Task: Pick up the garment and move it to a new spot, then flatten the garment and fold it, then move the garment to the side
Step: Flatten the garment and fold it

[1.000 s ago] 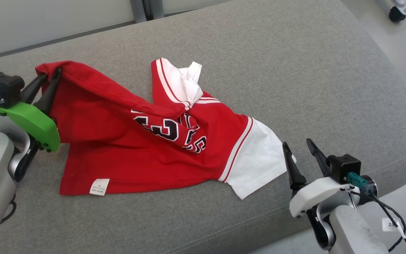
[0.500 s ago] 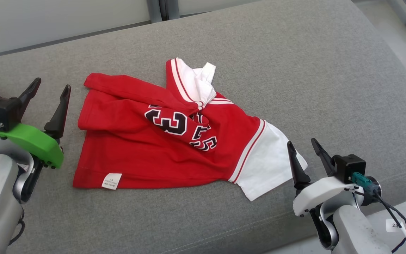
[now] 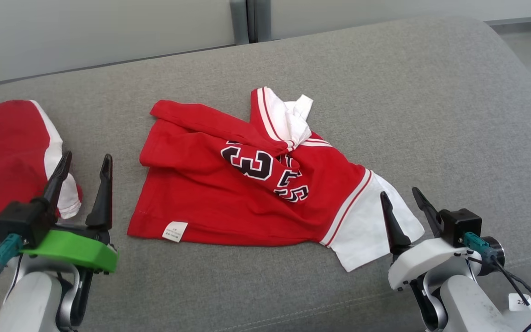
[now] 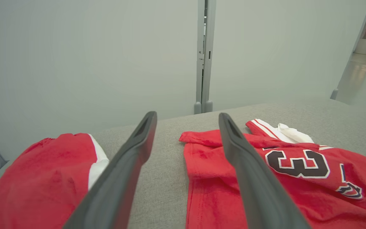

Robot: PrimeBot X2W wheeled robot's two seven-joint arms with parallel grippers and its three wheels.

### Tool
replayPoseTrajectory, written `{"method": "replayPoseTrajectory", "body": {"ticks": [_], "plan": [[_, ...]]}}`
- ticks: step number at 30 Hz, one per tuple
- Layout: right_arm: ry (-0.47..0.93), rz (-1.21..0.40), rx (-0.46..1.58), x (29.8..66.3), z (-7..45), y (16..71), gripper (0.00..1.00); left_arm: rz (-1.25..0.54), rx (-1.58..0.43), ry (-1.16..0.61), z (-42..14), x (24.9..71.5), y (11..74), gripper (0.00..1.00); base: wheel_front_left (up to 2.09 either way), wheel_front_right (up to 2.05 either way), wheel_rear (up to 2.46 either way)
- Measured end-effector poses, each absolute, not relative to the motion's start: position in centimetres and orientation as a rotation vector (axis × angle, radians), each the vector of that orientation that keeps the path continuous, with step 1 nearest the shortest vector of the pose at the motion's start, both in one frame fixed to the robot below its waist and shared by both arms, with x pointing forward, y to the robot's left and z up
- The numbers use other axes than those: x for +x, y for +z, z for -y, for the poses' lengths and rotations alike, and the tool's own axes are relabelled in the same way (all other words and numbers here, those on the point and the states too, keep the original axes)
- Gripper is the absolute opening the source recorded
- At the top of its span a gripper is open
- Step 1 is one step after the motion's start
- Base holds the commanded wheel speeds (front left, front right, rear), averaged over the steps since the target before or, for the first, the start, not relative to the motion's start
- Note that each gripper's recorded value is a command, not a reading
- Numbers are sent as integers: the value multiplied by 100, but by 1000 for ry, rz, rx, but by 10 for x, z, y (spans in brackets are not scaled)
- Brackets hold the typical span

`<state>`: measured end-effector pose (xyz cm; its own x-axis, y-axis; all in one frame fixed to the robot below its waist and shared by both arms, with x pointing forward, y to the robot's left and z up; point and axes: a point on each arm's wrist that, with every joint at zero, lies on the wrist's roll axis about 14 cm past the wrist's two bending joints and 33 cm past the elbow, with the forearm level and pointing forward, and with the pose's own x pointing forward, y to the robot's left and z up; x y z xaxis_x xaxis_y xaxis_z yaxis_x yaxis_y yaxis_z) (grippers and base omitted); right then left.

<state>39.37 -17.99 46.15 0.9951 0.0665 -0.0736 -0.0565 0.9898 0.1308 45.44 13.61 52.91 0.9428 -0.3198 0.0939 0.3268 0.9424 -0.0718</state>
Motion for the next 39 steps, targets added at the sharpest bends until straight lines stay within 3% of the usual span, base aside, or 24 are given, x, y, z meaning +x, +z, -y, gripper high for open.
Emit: {"method": "replayPoseTrajectory", "body": {"ticks": [21, 39], "plan": [[122, 10, 94, 390, 168, 492, 100, 42, -94, 14, -217, 362, 499, 100, 0, 0, 0], [118, 14, 95, 371, 178, 492, 100, 31, -72, -20, -208, 342, 492, 100, 0, 0, 0]]}}
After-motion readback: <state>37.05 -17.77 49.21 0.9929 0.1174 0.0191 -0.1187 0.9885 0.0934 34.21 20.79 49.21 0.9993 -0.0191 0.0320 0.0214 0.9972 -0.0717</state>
